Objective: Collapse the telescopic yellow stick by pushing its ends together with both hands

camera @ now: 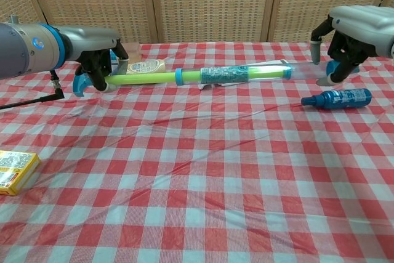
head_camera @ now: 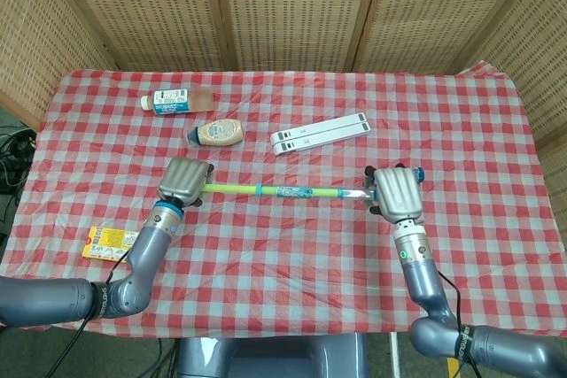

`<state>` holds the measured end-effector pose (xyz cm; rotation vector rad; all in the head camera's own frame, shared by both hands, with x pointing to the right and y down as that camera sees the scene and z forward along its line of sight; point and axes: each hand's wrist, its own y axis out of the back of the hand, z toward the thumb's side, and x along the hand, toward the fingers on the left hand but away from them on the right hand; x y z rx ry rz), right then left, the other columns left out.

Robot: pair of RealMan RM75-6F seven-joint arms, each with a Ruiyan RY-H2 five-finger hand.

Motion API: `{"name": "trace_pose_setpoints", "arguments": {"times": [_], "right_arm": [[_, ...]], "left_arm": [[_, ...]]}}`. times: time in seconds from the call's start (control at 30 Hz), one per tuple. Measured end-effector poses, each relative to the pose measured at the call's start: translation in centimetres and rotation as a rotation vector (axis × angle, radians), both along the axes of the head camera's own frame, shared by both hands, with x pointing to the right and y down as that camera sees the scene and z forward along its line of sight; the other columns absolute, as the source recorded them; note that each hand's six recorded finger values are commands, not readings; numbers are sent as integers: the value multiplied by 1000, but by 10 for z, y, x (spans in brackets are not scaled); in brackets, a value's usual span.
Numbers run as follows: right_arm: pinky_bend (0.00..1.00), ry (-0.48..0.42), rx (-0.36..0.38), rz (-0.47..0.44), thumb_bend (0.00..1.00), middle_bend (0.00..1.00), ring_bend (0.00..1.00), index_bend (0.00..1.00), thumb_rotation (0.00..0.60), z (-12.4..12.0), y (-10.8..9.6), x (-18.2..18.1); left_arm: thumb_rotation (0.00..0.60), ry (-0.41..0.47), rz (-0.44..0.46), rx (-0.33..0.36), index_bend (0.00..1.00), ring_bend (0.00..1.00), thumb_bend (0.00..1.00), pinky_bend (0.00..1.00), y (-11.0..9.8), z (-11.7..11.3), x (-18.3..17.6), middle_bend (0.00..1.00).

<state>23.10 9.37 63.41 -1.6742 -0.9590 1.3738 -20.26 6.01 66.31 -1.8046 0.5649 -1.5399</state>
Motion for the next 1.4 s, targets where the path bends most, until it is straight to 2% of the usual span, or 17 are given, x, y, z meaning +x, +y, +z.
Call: {"name": "trace_pose_setpoints", "arguments": {"times": [0.5, 0.77, 1.2, 1.3, 1.4], "right_arm": [[511, 0, -10, -52, 423, 1000, 1000, 692, 600, 5, -1, -23], [511, -4, -19, -50, 414, 1000, 1000, 687, 600, 5, -1, -21], [511, -52, -22, -63, 413, 1000, 1000, 691, 600, 0, 1, -19], [510, -47, -29, -67, 414, 1000, 999, 676, 600, 2, 2, -17], [485, -47, -26, -73, 415, 937, 921, 598, 600, 1, 2, -16]], "left_arm": [[600, 62, 23, -9, 731, 809, 465, 695, -3, 0, 27, 882], [600, 76, 26, -13, 729, 809, 465, 695, -1, 0, 32, 882], [600, 144, 32, 18, 708, 809, 465, 682, -2, -7, 43, 879], [600, 146, 32, 18, 659, 781, 464, 633, -1, -8, 42, 833], [600, 142, 29, 13, 545, 629, 457, 522, 0, -8, 41, 651]]}}
